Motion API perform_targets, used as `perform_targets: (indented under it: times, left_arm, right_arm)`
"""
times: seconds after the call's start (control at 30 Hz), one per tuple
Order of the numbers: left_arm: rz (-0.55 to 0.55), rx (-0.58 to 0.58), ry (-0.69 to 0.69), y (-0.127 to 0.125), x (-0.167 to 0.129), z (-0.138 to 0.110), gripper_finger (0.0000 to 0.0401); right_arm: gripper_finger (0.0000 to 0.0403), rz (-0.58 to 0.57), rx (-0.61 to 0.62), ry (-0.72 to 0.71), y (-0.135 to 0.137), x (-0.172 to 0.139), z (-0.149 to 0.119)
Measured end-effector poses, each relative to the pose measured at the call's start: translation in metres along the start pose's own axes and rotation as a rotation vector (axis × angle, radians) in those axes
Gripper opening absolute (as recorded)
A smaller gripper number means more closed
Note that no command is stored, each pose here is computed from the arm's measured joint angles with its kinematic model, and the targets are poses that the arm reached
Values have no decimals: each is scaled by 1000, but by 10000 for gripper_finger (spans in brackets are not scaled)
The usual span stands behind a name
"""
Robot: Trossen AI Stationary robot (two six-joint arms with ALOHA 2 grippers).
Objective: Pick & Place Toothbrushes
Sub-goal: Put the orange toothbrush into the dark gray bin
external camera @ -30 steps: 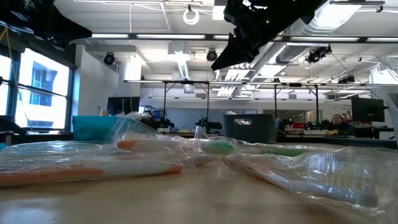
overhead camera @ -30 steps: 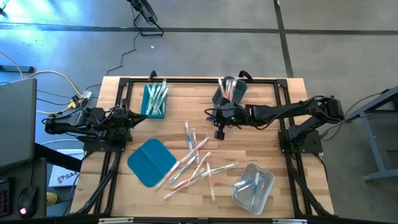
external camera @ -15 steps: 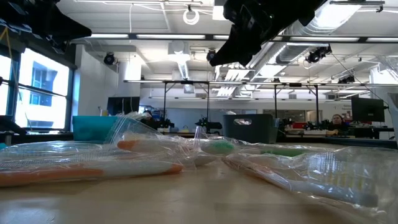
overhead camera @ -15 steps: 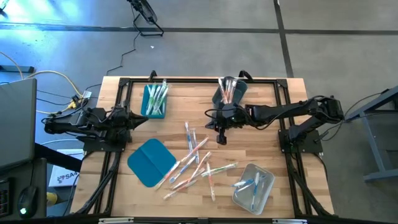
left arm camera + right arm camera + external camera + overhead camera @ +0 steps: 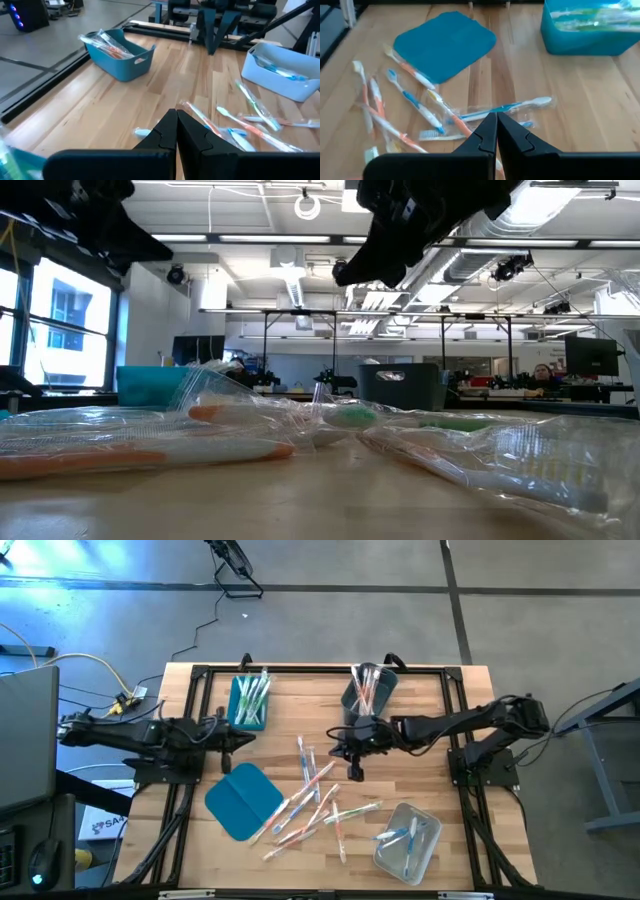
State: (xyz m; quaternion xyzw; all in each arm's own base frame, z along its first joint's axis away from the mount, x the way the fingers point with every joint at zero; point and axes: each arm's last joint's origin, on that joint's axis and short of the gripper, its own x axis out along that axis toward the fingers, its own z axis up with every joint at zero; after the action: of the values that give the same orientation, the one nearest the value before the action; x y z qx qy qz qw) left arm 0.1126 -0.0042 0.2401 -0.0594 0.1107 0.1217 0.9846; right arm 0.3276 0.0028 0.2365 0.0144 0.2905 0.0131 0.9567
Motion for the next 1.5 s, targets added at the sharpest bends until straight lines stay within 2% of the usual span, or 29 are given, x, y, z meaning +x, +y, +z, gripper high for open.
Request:
perform_targets:
  times: [0.23, 0.43, 0.57, 0.83, 1.0, 1.23, 1.5]
  left_arm:
    - [-48, 82, 25, -10, 24, 1, 0]
    - [-52, 132, 33, -14, 34, 0, 0]
    - [-54, 136, 18, -15, 37, -4, 0]
    - [-80, 100, -143, -10, 42, -41, 0]
    - [-87, 92, -181, -9, 38, -38, 0]
    - [-87, 116, -174, -8, 36, -39, 0]
    - [-85, 117, -160, -8, 36, -40, 0]
  right_arm:
    - [4, -1, -1, 69, -1, 21, -14]
    - [4, -2, -61, 76, -2, 29, -18]
    - [4, -7, -75, 24, -4, 30, -13]
    - [4, -26, -82, -24, -13, 29, -8]
    - [4, -39, -73, -25, -19, 29, -8]
    - [4, -28, -76, -91, -19, 28, -2]
    - [3, -24, -71, -103, -19, 28, 0]
